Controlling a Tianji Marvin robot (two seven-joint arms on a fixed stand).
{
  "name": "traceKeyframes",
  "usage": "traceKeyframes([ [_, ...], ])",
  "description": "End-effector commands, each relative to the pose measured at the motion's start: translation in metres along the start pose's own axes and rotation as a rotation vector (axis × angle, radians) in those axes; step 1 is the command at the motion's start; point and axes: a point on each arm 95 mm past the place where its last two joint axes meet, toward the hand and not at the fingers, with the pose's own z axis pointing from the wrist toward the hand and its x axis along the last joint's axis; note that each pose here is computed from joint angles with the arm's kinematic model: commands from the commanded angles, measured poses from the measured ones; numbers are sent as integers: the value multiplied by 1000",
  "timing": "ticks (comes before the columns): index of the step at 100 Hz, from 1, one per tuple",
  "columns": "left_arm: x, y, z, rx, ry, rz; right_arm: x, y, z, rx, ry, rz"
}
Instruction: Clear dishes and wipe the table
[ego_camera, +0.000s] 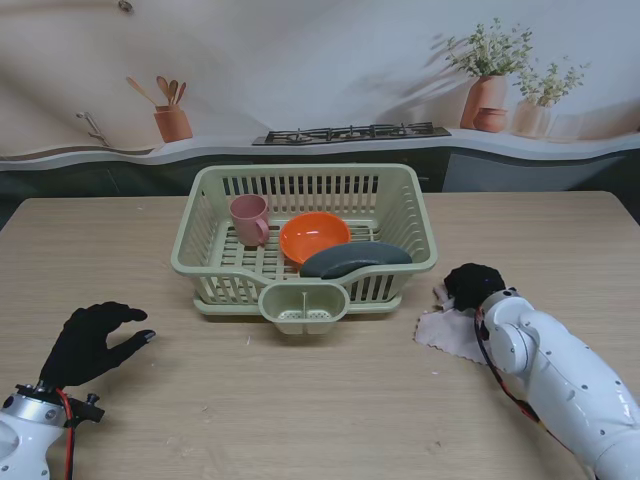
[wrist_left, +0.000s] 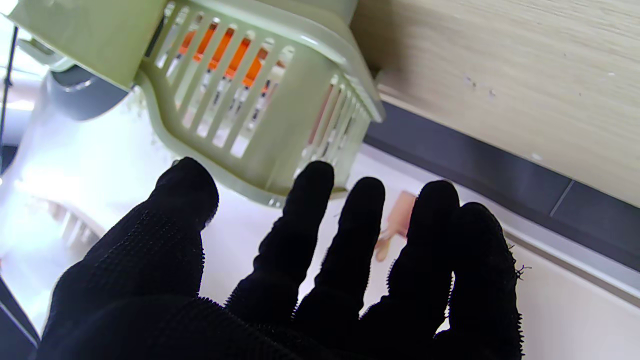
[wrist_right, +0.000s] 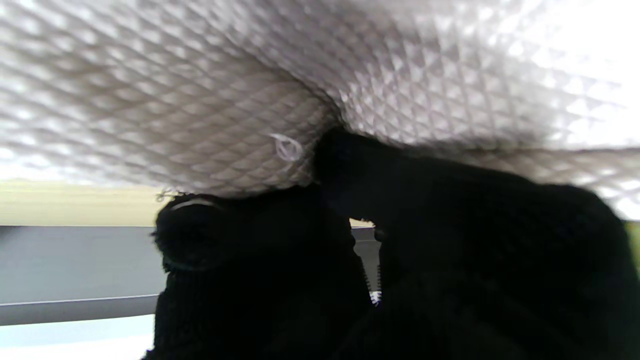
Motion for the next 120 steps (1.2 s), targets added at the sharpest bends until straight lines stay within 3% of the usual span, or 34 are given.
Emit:
traceKeyframes([
  [1,0,2,-2,-9,-4,-6,4,-35,-15,89,13,10],
  [30,2,2,-2,-6,0,-6,-7,-51,-63,66,66,83],
  [52,1,2,-3,-3,1,-5,-23,-57,-99,72,83,80],
  [63,1,1,-3,-1,2,-7,-28,-58,-106,76,78,67],
  [80,1,1,-3,2,3,-10,-25,-53,-90,48,50,70],
  [120,1,1,-6,18,3,-7,3,-26,-8,29,34,12],
])
